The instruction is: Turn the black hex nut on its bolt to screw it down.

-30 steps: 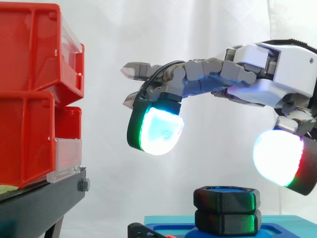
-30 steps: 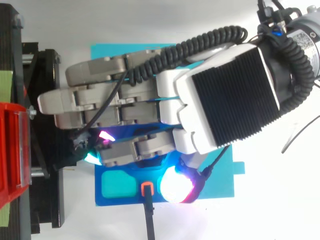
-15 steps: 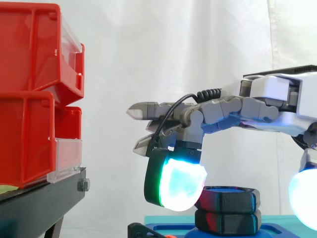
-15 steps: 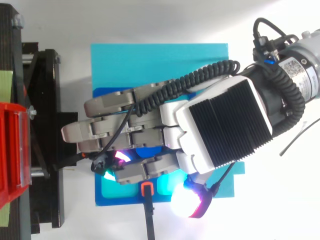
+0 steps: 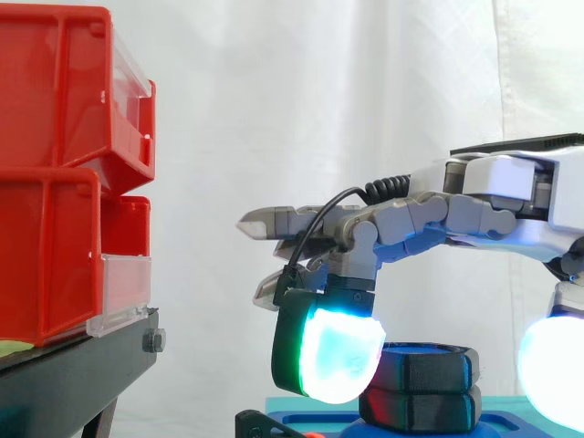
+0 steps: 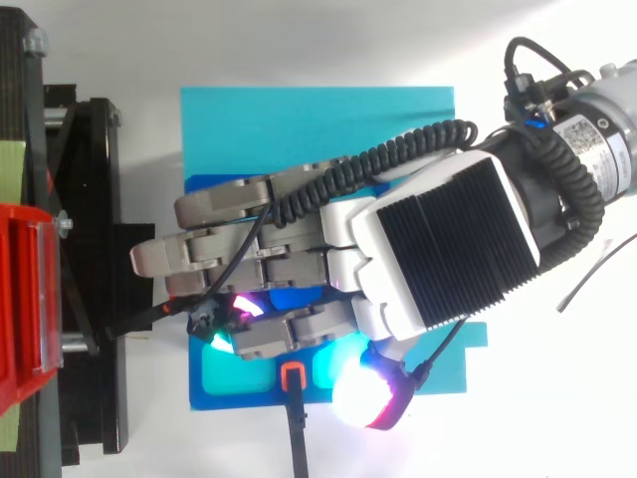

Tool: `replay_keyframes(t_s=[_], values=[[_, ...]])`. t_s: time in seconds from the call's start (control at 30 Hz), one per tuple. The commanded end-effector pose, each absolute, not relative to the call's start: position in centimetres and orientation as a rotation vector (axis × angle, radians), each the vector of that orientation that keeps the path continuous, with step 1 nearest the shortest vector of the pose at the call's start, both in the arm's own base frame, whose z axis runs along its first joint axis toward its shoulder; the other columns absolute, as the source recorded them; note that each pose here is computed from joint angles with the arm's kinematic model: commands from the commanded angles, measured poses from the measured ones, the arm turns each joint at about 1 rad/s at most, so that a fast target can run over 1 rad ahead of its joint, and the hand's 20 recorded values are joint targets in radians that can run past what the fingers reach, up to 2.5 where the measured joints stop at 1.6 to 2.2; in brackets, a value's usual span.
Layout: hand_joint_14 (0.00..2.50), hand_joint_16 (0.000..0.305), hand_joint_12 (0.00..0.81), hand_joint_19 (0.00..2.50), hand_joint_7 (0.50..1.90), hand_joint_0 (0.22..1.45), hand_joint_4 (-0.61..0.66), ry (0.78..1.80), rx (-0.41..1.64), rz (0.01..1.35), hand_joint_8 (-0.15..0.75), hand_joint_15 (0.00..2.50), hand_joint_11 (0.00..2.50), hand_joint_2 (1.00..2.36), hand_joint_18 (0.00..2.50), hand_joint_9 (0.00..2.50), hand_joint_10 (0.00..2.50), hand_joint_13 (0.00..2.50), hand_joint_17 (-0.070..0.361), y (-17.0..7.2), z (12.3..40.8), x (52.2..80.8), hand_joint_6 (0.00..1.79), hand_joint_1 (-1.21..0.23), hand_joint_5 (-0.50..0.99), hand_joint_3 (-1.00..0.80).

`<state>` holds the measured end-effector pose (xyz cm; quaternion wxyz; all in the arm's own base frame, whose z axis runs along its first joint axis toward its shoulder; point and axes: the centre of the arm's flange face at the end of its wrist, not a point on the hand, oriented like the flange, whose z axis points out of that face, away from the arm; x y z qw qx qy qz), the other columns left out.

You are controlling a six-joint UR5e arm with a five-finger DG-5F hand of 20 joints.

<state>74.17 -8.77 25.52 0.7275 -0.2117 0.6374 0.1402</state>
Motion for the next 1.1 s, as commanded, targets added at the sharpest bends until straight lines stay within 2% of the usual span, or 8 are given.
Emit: replay_keyframes(t_s=[0.0, 0.47, 0.8, 1.07], values=[[0.00, 0.051, 0.363, 0.29, 1.11, 0.46, 0.18, 1.405, -0.466, 0.306, 0.269, 0.00, 0.00, 1.00, 0.22, 0.53, 0.00, 0.18, 0.115, -8.90, 25.50, 74.15, 0.50, -0.31, -0.11, -0.50], [0.00, 0.045, 0.332, 0.30, 1.17, 0.54, 0.15, 1.405, -0.462, 0.298, 0.241, 0.00, 0.00, 1.00, 0.20, 0.51, 0.00, 0.17, 0.100, -9.47, 25.58, 74.12, 0.50, -0.56, -0.12, -0.50], [0.00, 0.043, 0.325, 0.31, 1.27, 0.57, 0.12, 1.406, -0.462, 0.299, 0.234, 0.00, 0.00, 1.01, 0.20, 0.50, 0.00, 0.17, 0.097, -9.47, 25.50, 74.08, 0.50, -0.59, -0.11, -0.45], [0.00, 0.041, 0.316, 0.30, 1.28, 0.64, 0.08, 1.399, -0.463, 0.296, 0.223, 0.00, 0.00, 1.01, 0.22, 0.51, 0.00, 0.18, 0.093, -9.47, 25.64, 74.17, 0.50, -0.61, -0.11, -0.37]])
